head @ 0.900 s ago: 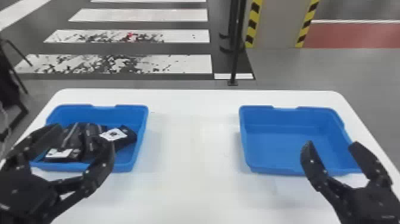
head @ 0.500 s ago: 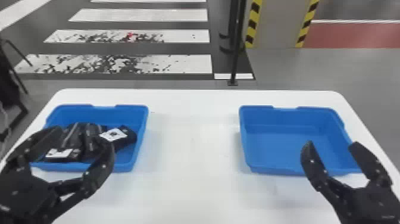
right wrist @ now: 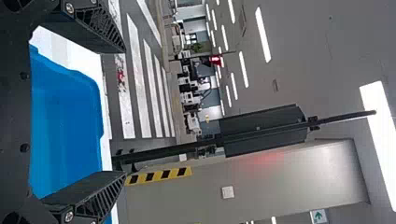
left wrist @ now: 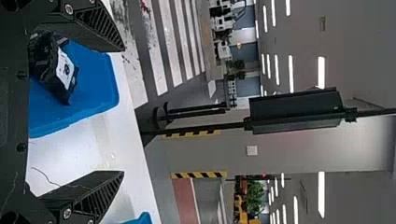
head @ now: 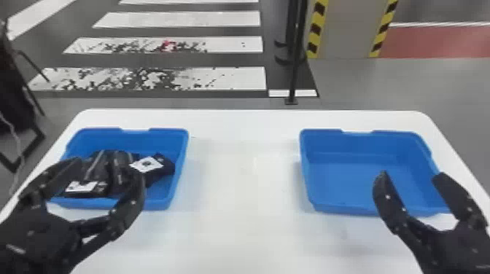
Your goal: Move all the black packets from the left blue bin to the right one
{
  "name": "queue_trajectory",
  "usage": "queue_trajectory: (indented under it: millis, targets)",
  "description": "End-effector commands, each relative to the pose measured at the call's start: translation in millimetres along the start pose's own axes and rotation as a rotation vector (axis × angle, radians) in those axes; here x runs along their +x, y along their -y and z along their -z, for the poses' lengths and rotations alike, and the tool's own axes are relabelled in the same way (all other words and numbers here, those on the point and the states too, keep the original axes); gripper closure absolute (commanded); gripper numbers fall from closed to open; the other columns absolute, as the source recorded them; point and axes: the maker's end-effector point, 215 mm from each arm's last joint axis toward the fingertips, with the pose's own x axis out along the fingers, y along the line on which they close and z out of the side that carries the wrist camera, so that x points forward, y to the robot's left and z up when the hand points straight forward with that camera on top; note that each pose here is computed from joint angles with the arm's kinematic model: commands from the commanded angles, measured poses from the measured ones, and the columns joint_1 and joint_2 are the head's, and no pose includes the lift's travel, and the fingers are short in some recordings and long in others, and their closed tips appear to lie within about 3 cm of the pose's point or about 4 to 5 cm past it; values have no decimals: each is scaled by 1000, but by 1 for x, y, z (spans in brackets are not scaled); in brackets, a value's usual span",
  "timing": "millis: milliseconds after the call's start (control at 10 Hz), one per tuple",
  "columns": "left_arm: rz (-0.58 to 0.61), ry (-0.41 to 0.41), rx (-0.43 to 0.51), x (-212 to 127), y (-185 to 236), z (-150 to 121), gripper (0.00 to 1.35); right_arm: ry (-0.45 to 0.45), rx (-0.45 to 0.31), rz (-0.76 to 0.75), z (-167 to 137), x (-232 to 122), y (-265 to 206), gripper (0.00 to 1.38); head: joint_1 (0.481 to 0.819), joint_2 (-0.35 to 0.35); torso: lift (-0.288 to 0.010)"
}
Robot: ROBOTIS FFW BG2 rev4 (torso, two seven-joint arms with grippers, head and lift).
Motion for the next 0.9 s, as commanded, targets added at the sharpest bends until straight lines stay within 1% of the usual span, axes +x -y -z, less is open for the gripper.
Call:
queue_trajectory:
  millis: [0, 100, 200, 500, 700, 800]
  targets:
    - [-13, -29, 6, 7, -6, 6, 117, 0, 6, -4, 1, 0, -3, 94, 695, 39, -185]
    - [-19, -60, -5, 13, -10, 12, 121, -3, 11, -7, 2, 0, -5, 96, 695, 46, -185]
    - [-43, -95, 9, 20, -21, 20, 121, -5, 13, -7, 3, 0, -5, 96, 695, 55, -185]
    - [-86, -190, 11, 42, -47, 58, 128, -11, 18, -5, 6, -2, -5, 96, 695, 91, -185]
    - [-95, -184, 16, 65, -58, 63, 128, -11, 16, -5, 6, -3, -5, 96, 695, 107, -185]
    - [-101, -197, 18, 77, -63, 64, 128, -13, 18, -4, 7, -3, -5, 96, 695, 112, -185]
